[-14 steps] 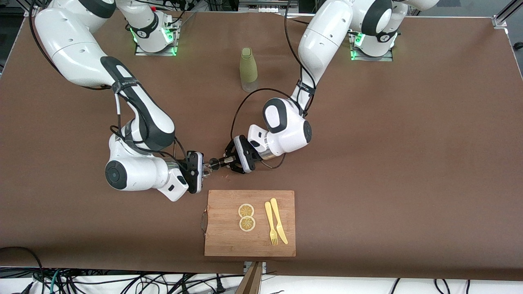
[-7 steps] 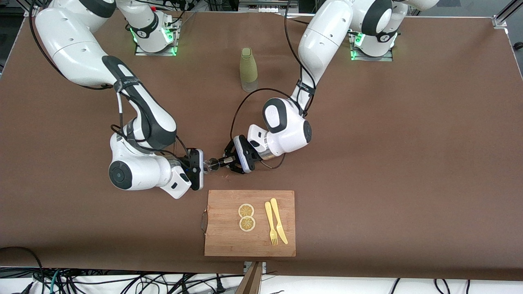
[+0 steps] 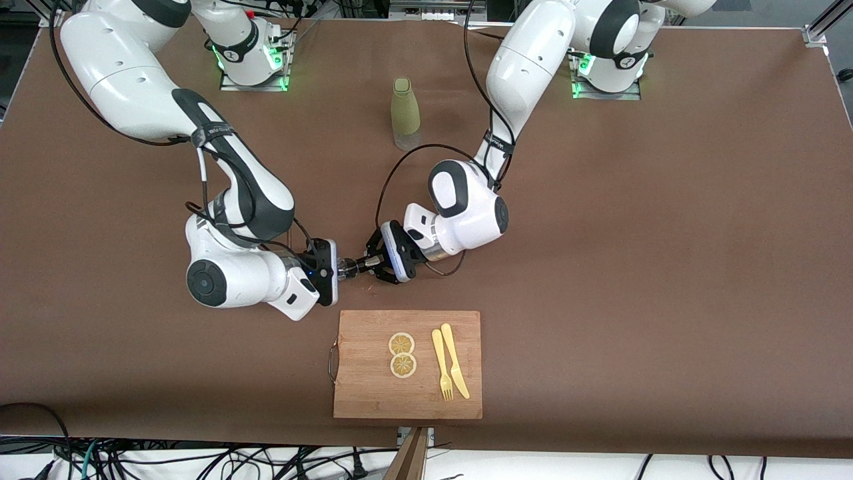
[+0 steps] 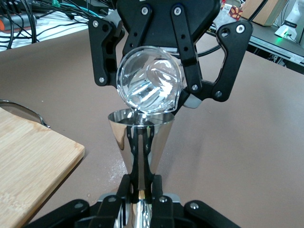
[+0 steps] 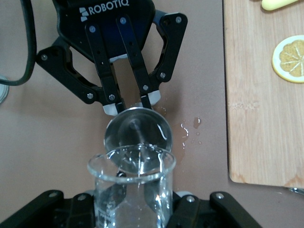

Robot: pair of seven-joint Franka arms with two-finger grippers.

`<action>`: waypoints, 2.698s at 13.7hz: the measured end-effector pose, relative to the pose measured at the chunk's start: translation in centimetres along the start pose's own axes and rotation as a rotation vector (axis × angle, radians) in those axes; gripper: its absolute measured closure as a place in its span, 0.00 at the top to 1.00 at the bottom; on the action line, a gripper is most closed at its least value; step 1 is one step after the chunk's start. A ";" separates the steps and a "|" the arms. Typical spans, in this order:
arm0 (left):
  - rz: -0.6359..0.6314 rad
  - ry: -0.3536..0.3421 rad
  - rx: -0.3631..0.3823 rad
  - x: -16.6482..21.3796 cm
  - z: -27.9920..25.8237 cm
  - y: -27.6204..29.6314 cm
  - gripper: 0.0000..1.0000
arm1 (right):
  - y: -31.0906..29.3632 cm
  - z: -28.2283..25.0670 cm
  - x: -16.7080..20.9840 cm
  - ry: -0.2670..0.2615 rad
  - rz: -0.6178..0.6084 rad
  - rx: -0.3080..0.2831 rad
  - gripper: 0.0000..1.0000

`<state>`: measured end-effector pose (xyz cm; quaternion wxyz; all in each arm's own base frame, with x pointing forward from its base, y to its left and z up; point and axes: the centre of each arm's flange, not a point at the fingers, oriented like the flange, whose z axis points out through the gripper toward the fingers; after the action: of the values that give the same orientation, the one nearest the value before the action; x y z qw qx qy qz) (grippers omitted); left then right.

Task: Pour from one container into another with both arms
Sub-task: 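Turn the jigger upright and draw the left gripper back from the glass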

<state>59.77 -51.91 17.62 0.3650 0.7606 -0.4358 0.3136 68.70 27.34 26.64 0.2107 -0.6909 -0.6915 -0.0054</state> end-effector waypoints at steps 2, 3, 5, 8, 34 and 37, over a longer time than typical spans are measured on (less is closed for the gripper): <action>0.000 0.000 0.001 0.0 0.0 0.0 0.21 | -0.1 0.0 0.3 -0.002 -0.008 -0.001 0.22; 0.000 0.000 0.001 0.0 0.0 0.0 0.21 | -0.2 0.0 0.4 -0.002 -0.015 0.000 0.22; 0.000 0.000 0.001 0.0 0.0 0.0 0.21 | -0.1 0.0 0.3 -0.002 -0.035 0.000 0.22; 0.000 0.000 0.001 0.0 0.0 -0.1 0.21 | 0.1 -0.4 -0.4 0.029 -0.053 0.005 0.22; 0.506 0.182 -0.719 -21.1 -39.5 -23.5 0.21 | 4.7 4.6 -35.3 0.757 -0.072 -0.367 0.22; 0.498 0.161 -0.713 -28.1 -43.6 -24.9 0.21 | 4.9 5.0 -37.4 0.776 -0.014 -0.450 0.22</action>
<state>63.17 5.25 11.69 0.5508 0.4319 -0.6570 0.2802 70.35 -6.60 9.53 0.2989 -0.6618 -0.5477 -0.4157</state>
